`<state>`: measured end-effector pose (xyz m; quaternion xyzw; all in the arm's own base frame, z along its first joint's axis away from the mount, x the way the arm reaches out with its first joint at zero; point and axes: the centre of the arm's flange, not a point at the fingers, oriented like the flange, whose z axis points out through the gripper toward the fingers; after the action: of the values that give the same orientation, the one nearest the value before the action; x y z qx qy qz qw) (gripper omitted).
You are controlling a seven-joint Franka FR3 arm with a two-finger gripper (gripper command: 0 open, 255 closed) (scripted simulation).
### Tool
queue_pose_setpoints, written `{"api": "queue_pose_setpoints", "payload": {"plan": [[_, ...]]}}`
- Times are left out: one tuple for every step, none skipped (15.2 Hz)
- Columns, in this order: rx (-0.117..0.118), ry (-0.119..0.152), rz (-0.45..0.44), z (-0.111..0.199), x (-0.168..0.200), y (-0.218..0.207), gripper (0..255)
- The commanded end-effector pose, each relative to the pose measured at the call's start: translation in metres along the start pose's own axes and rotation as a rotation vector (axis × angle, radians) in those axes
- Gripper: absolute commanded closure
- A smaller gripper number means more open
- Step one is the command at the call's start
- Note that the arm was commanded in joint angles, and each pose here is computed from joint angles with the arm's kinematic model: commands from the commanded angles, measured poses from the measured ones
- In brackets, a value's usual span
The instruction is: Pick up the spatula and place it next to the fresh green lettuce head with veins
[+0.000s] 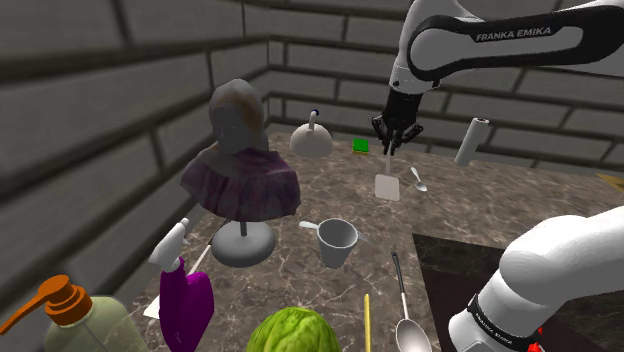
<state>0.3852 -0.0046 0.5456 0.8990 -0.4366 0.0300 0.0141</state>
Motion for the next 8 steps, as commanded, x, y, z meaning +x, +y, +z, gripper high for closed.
{"api": "queue_pose_setpoints", "payload": {"plan": [[0.000, 0.000, 0.001, 0.001, -0.024, 0.007, 255], [0.000, 0.000, 0.001, 0.000, -0.037, 0.011, 255], [0.000, 0.000, 0.001, 0.000, -0.049, 0.014, 255], [0.000, 0.000, 0.001, -0.001, -0.062, 0.017, 255], [0.000, 0.000, 0.001, -0.002, -0.075, 0.020, 255], [0.000, 0.000, 0.001, -0.003, -0.088, 0.024, 255], [0.000, 0.000, 0.001, -0.004, -0.100, 0.027, 255], [0.000, 0.000, 0.001, -0.005, -0.113, 0.030, 255]]}}
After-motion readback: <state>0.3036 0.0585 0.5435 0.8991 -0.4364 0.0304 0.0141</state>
